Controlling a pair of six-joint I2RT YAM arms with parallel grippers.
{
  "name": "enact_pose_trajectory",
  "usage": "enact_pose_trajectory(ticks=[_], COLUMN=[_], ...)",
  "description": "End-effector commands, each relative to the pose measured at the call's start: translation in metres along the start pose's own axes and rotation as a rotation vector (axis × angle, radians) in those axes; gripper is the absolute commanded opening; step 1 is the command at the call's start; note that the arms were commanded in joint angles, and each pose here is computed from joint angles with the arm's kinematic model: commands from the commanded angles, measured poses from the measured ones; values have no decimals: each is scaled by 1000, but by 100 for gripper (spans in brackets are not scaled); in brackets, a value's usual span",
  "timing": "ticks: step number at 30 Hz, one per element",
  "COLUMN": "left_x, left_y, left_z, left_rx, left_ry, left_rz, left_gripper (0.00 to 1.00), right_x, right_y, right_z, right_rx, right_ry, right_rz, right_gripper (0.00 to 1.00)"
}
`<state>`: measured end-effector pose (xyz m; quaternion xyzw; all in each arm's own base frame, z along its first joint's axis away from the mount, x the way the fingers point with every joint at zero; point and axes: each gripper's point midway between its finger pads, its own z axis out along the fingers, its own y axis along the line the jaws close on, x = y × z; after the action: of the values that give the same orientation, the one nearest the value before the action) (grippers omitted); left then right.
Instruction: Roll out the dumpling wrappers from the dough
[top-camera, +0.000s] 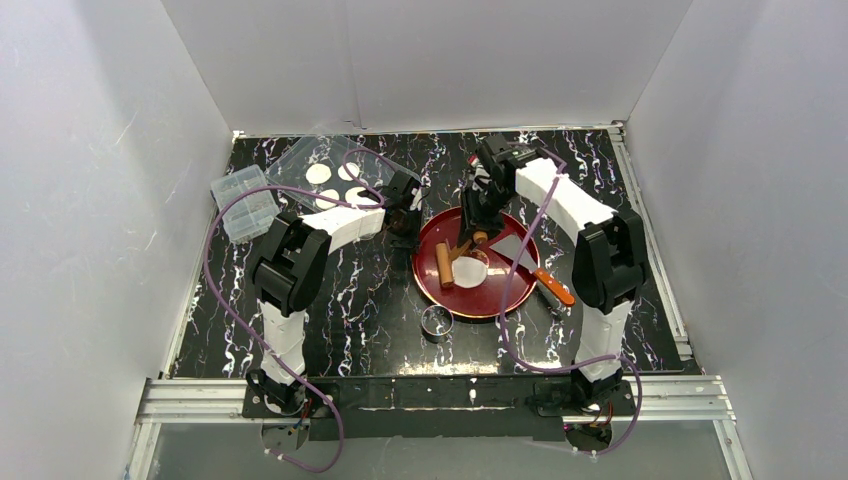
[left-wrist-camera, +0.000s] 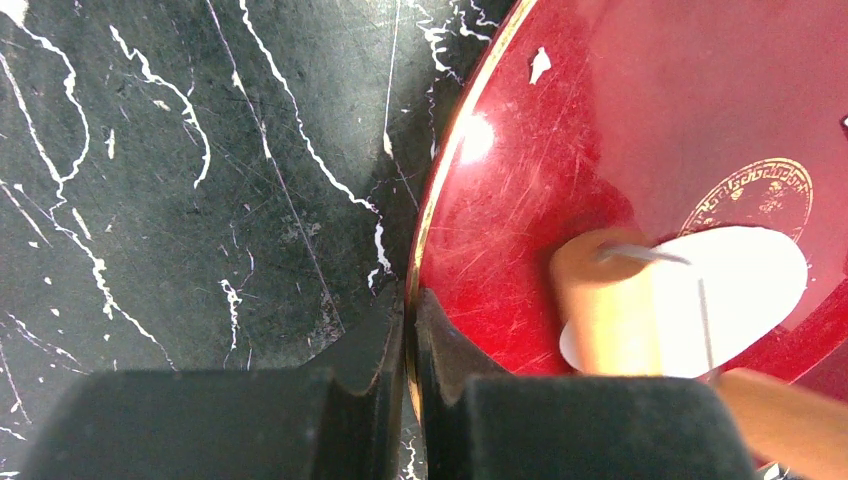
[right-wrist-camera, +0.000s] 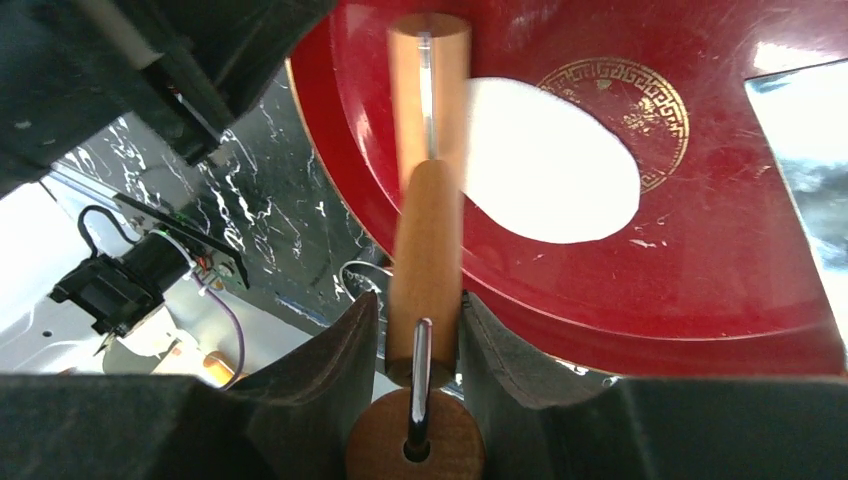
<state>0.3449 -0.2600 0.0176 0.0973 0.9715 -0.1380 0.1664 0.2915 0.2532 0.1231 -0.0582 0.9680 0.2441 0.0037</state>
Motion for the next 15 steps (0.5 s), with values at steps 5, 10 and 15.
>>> enact_pose_trajectory(ticks=[5,10,15], left_x=[34,35,35], left_y=[20,19,19], left_z=[4,4,3], left_rx=[-105,-107,-106], left_ry=[113,112,111], left_rz=[68,73,73], left_gripper=[0,0,0], right_x=[-2,17,27], right_y=[4,-19,-32], right_z=[-61,-47,-32], right_rx=[-22,30,48], right_ry=[-56,52,97], right_rz=[-20,4,19], right_gripper=[1,1,1])
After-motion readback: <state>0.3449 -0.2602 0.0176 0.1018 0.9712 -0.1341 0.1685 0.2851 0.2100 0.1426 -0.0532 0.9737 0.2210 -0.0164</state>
